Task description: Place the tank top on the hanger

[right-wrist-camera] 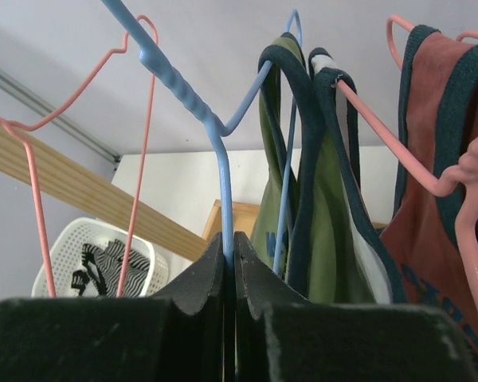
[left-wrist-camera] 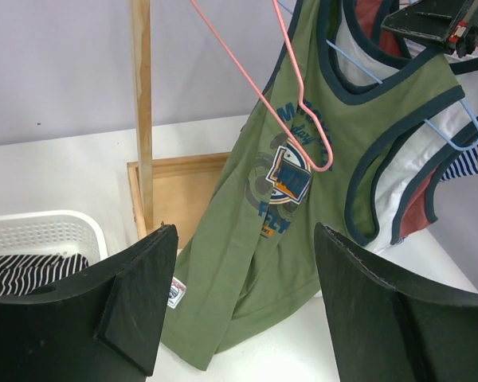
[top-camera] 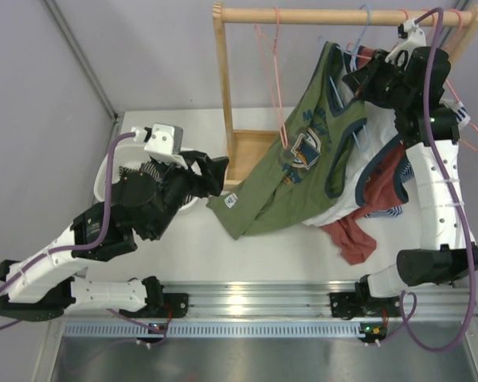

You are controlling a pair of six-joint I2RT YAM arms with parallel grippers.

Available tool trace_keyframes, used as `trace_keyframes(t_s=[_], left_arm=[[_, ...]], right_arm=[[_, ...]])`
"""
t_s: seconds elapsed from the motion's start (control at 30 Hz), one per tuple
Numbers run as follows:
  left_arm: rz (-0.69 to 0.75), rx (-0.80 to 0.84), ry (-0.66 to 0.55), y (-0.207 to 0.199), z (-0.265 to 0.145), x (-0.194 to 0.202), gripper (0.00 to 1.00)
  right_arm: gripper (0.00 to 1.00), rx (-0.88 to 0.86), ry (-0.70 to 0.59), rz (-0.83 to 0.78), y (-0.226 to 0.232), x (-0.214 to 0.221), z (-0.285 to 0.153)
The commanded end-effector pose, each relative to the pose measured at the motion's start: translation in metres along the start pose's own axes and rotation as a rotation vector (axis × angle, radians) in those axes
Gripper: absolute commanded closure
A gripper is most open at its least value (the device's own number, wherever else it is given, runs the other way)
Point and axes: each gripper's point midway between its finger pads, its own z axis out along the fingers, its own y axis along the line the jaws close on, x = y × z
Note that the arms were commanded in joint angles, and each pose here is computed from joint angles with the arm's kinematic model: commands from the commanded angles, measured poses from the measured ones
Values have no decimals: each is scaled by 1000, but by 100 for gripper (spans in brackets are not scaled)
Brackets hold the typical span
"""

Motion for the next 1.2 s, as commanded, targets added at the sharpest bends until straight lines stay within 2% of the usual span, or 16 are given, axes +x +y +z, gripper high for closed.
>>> trace_keyframes(t_s=[0.0,0.1,0.13,0.27,0.67,0.83,1.0,1.17], left_arm=[[1,4,-5,-2,2,1,26],[0,10,0,-5,3,3,26],[-3,11,-1,-5,3,3,26],[-5,13,3,-6,3,4,26],[-3,2,11,-2,2,9,26],[11,-23,20,2,5,21,25],[37,-77,52,6,14,53,25],[43,-124,91,12,20,84,24]], right_arm=[[97,-17,-99,-30,10,-28,-22],[82,-11,-105,-36,10,-27,-29],[74,-7,-105,-42,10,-27,-32],[59,5,-108,-42,12,-29,-44],[30,71,-102,-92,17,-19,-106],[21,29,-30,-73,20,20,-127],[20,-101,45,-31,47,78,-136],[22,-112,171,-26,67,152,-137]])
